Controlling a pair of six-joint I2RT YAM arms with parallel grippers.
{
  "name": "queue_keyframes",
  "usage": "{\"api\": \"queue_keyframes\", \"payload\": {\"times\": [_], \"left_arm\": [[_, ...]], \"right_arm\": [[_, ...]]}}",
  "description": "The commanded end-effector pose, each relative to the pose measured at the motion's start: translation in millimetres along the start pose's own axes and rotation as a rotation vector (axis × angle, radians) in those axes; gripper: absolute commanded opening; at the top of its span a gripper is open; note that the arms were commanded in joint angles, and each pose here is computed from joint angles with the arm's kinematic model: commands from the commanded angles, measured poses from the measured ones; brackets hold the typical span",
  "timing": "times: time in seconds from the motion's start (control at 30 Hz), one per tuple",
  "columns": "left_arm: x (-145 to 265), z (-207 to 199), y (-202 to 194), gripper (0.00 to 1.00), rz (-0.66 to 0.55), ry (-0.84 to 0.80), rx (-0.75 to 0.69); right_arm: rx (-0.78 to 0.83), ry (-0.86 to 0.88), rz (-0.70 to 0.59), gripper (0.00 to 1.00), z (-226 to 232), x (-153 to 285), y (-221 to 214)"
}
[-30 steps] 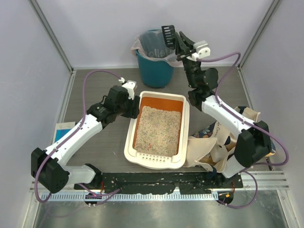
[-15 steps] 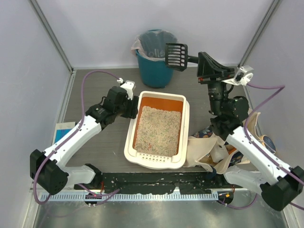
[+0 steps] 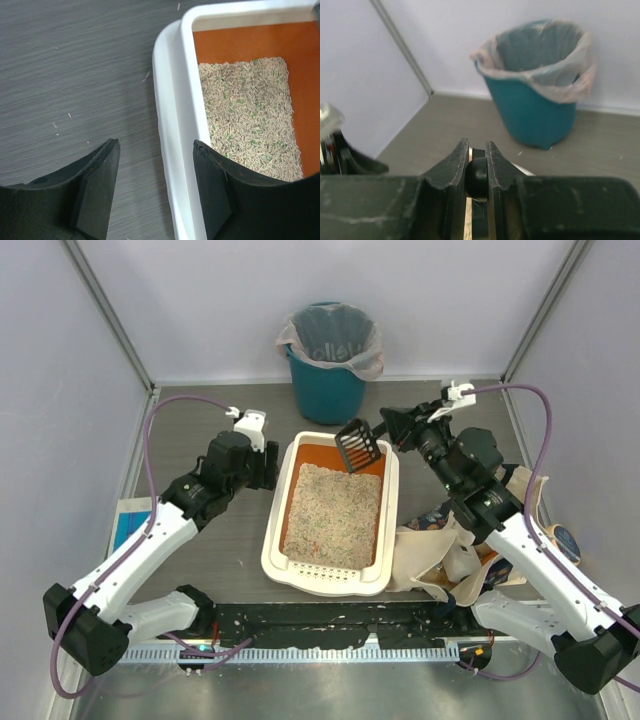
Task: Clean the litter box
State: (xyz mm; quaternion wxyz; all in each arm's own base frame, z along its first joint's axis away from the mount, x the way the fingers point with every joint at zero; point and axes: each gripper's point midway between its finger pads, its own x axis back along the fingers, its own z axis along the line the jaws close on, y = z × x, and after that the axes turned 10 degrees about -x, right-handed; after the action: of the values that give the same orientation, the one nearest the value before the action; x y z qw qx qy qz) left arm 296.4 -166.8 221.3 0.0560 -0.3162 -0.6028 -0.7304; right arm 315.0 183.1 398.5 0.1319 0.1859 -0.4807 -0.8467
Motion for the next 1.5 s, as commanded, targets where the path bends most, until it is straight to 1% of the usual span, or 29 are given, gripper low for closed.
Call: {"api": "queue_keyframes", "payload": {"times": [0.0, 0.07, 0.1, 0.23, 0.27, 0.37, 0.47, 0.53, 0.7, 0.73, 0.8, 0.87, 0.9, 0.93, 1.0, 1.03, 1.07, 1.1, 1.17, 1.2, 1.23, 1.3, 1.33, 1.43, 1.47], "left_arm": [[12, 17, 28, 0.64, -0.132, 0.082, 0.013], [12, 17, 27, 0.65, -0.129, 0.085, 0.011], [10, 16, 25, 0.65, -0.124, 0.082, 0.011], [5, 8, 23, 0.65, -0.104, 0.046, 0.017], [5, 7, 23, 0.65, -0.104, 0.041, 0.018], [4, 7, 21, 0.65, -0.098, 0.041, 0.017], [3, 7, 22, 0.65, -0.099, 0.038, 0.011], [4, 6, 23, 0.65, -0.103, 0.031, 0.008], [0, 4, 20, 0.64, -0.088, 0.024, 0.004], [0, 4, 19, 0.64, -0.085, 0.025, 0.004], [-1, 4, 18, 0.65, -0.081, 0.024, 0.002], [-1, 3, 18, 0.65, -0.079, 0.022, 0.002], [-2, 3, 18, 0.65, -0.078, 0.022, 0.001], [-2, 4, 18, 0.64, -0.078, 0.024, 0.002], [-3, 3, 16, 0.65, -0.072, 0.024, 0.001], [-3, 3, 17, 0.64, -0.072, 0.024, 0.001], [-3, 4, 17, 0.64, -0.073, 0.024, 0.000], [-4, 3, 16, 0.65, -0.069, 0.023, -0.002], [-3, 3, 16, 0.65, -0.069, 0.024, -0.003], [-4, 4, 16, 0.65, -0.069, 0.026, -0.003], [-3, 4, 16, 0.65, -0.069, 0.026, -0.003], [-3, 4, 17, 0.65, -0.072, 0.026, -0.003], [-3, 4, 17, 0.65, -0.072, 0.026, -0.003], [-3, 3, 17, 0.66, -0.070, 0.023, -0.002], [-2, 3, 18, 0.66, -0.073, 0.021, 0.000]], "right_arm": [[-0.011, 0.147, 0.278, 0.01, 25, 14, -50], [-0.044, 0.198, 0.356, 0.01, 32, 14, -72], [-0.066, 0.266, 0.414, 0.01, 42, 18, -83], [-0.125, 0.330, 0.584, 0.01, 49, 20, -123], [-0.135, 0.319, 0.626, 0.01, 44, 18, -138], [-0.160, 0.329, 0.704, 0.01, 39, 21, -164], [-0.209, 0.367, 0.764, 0.01, 42, 26, -181], [-0.242, 0.395, 0.752, 0.01, 46, 19, -185], [-0.271, 0.369, 0.824, 0.02, 35, 13, -219], [-0.255, 0.359, 0.833, 0.02, 30, 13, -226], [-0.204, 0.245, 0.824, 0.02, 7, 7, -240], [-0.095, 0.202, 0.810, 0.02, -9, 6, -252], [-0.074, 0.191, 0.790, 0.02, -13, 2, -253], [-0.071, 0.189, 0.800, 0.02, -17, 3, -260], [-0.085, 0.226, 0.801, 0.08, -12, 1, -264], [-0.096, 0.226, 0.821, 0.15, -14, 1, -272], [-0.104, 0.231, 0.824, 0.18, -13, -1, -274], [-0.104, 0.235, 0.821, 0.23, -13, -3, -277], [-0.090, 0.218, 0.817, 0.30, -19, -6, -282], [-0.082, 0.211, 0.808, 0.37, -21, -8, -282], [-0.065, 0.179, 0.793, 0.41, -28, -10, -282], [-0.031, 0.164, 0.750, 0.62, -33, -14, -276], [-0.012, 0.142, 0.737, 0.64, -38, -13, -276], [0.022, 0.151, 0.700, 0.69, -37, -17, -265], [0.026, 0.153, 0.692, 0.72, -35, -18, -261]]}}
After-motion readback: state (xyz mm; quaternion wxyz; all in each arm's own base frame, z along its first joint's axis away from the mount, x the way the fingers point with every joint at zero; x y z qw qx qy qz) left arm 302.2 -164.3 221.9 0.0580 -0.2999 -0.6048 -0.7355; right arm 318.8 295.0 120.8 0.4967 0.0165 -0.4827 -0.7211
